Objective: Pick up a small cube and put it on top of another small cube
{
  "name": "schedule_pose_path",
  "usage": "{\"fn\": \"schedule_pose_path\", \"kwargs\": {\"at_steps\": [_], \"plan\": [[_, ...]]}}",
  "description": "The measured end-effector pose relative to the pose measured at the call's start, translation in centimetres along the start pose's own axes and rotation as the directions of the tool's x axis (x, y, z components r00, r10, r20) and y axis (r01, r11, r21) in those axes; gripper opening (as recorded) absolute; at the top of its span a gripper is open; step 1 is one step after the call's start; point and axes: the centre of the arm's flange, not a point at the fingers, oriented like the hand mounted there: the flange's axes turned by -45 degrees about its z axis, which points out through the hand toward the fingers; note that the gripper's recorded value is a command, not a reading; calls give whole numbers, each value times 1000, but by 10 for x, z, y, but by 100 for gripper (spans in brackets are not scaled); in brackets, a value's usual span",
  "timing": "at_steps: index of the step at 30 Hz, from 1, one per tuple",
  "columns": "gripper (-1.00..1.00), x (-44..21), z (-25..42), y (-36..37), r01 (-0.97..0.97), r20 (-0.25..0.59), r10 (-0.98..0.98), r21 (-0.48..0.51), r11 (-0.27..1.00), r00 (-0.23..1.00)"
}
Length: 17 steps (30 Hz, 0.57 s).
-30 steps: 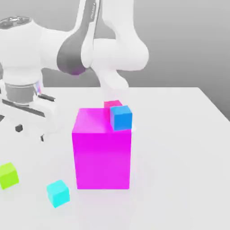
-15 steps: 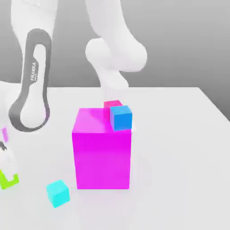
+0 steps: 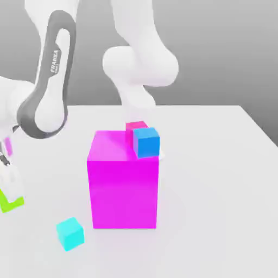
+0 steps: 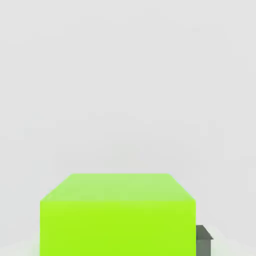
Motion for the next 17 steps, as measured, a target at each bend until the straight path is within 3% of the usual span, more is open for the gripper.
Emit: {"fn": "schedule_pose_path", "kwargs": {"at_steps": [8, 14, 15, 17], "plan": [[-100, -65, -29, -106, -16, -1, 16, 3, 1000, 1000], [-100, -70, 25, -110, -43, -1, 43, 4, 999, 999], [100, -71, 31, -110, -44, -1, 44, 3, 999, 999], [100, -71, 31, -110, -44, -1, 44, 3, 999, 999]]}}
